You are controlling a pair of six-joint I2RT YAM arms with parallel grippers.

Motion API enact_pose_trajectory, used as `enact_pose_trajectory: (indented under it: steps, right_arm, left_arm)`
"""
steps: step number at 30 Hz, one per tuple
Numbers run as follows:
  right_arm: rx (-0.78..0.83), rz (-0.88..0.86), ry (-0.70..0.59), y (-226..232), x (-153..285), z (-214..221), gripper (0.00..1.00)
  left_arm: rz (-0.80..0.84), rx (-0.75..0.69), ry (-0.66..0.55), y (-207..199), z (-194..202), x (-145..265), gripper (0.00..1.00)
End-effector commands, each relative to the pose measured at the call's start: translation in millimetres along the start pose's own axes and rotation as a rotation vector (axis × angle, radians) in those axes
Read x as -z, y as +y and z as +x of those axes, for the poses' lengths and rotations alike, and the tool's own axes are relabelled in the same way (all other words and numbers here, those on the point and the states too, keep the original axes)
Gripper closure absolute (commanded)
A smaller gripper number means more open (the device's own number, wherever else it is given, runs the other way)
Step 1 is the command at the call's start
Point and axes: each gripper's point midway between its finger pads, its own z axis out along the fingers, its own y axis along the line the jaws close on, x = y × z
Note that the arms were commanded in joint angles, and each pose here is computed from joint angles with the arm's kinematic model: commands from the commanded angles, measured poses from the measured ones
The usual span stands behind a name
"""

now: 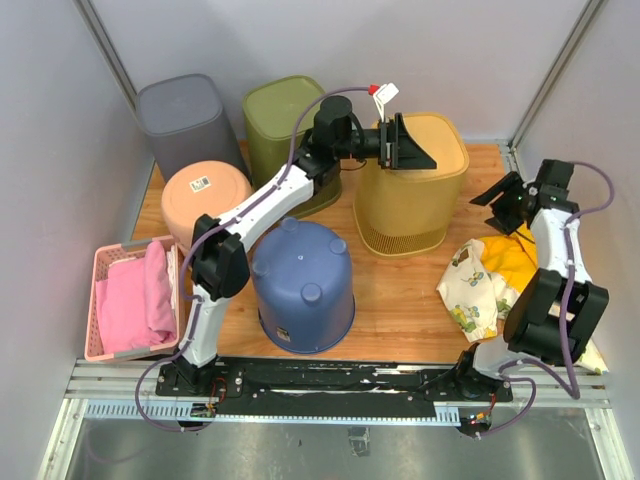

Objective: Turn the large container upside down

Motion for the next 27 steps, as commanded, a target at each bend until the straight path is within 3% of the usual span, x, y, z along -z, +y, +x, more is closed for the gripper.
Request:
enact_pose_trajectory:
  steps: [1, 9, 17, 21, 27]
  right_arm:
    - [0.112, 0.183, -0.148, -2, 58, -28, 0.34]
    - [0.241, 0.208, -0.442, 40, 157, -71, 0.34]
    - [0.396, 0.194, -0.666, 70, 233, -89, 0.34]
    - [0.404, 0.230, -0.700, 69, 249, -91, 0.34]
    - [0.398, 0.188, -0.687, 70, 239, -85, 0.34]
  left_arm:
    - [-0.054, -0.097, -0.004, -23, -14, 12, 0.07]
    - [-0.316, -0.331, -0.068, -61, -34, 66, 0.01]
    - [-0.736, -0.427, -0.122, -60, -4, 173, 0.01]
    - [-0.886, -0.409, -0.216, -62, 16, 225, 0.01]
    - [-0.923, -0.437, -0.445, -97, 26, 282, 0.01]
